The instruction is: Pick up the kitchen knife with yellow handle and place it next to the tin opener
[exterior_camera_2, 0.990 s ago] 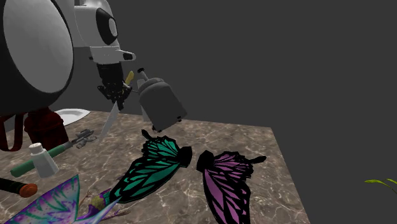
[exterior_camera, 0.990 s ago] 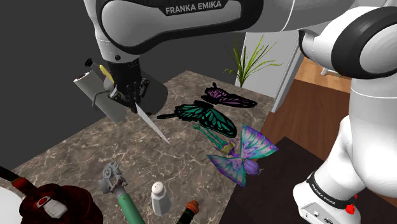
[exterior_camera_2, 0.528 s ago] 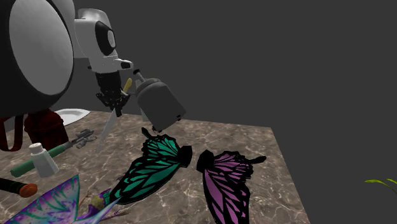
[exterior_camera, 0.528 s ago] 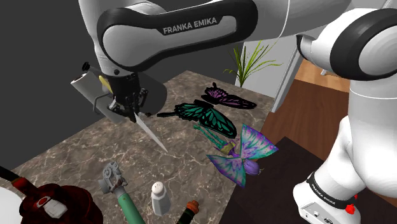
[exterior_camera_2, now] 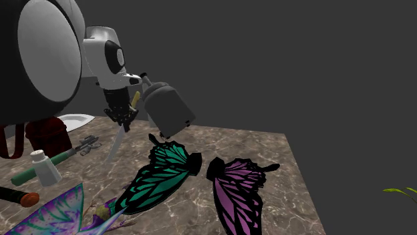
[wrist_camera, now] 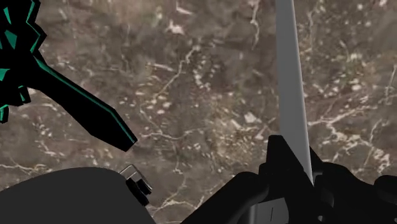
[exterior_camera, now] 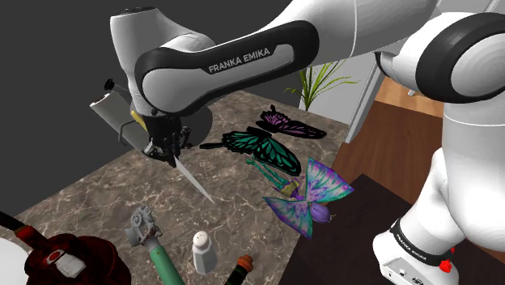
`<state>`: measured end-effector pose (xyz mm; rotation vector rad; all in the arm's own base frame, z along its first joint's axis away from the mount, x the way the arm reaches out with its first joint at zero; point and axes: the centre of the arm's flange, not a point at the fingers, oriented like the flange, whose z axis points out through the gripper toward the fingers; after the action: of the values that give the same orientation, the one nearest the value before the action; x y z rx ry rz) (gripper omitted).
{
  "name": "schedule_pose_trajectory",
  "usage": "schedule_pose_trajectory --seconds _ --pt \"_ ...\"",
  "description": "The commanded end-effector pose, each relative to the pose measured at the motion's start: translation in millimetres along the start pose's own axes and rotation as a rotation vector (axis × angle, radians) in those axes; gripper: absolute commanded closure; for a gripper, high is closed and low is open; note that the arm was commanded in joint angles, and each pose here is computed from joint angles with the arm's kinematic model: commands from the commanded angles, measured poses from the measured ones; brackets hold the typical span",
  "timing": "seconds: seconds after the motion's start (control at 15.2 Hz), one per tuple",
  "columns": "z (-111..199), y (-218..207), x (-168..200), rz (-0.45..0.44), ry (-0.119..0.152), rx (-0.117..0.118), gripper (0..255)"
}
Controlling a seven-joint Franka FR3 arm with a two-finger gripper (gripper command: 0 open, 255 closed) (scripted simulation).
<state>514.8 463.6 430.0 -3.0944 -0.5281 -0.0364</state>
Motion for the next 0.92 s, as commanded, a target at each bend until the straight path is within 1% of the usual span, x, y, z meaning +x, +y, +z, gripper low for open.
schedule_pose_trajectory --seconds 0.0,0.53,0.86 --pt "12.6 0.2 0.5 0.000 -0.002 -0.001 255" --pt "55.1 0.1 -0.5 0.000 -0.002 -0.001 255" --pt "55.1 0.1 -0.5 0.000 -0.002 -0.001 255"
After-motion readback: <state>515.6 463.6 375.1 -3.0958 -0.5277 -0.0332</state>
